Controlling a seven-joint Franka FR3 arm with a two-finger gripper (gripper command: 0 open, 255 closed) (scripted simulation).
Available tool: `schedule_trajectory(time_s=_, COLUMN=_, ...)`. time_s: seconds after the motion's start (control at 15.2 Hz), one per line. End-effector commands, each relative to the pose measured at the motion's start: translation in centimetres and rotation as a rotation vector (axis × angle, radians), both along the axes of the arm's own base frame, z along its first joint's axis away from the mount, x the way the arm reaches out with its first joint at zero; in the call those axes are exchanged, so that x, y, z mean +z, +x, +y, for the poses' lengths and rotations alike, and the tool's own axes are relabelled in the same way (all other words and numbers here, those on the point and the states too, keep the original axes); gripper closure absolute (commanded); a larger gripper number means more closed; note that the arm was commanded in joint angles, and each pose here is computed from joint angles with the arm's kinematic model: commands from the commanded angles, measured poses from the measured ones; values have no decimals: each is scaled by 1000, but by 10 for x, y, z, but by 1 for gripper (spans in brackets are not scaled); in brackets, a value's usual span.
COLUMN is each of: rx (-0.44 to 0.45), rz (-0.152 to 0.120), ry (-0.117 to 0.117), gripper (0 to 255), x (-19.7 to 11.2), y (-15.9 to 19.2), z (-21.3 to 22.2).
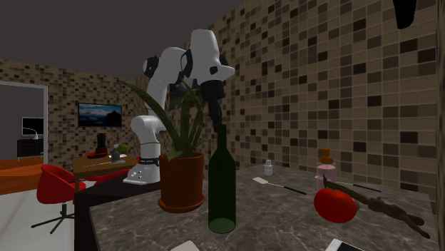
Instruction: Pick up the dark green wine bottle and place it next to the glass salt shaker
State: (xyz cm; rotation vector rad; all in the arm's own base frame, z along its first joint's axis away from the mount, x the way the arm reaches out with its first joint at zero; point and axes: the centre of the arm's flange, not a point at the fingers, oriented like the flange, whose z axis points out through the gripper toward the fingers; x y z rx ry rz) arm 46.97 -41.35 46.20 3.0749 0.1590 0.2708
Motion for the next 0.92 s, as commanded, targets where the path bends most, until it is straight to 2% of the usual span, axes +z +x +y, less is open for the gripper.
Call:
schedule_trajectory(time_s=0.0, rx=0, rz=0, ry=0, gripper=0, x=0, y=0, z=0)
schedule_trajectory(time_s=0.07, rx=0, rz=0, ry=0, gripper=0, x=0, y=0, z=0)
schedule_trajectory(time_s=0.13, rx=0, rz=0, ry=0, gripper=255, x=0, y=0, z=0)
schedule_trajectory(time_s=0.73, rx=0, rz=0, ry=0, gripper=255, x=0, y=0, z=0)
schedule_trajectory(time_s=0.86, rx=0, rz=0, ry=0, gripper=255, x=10, y=0, z=0)
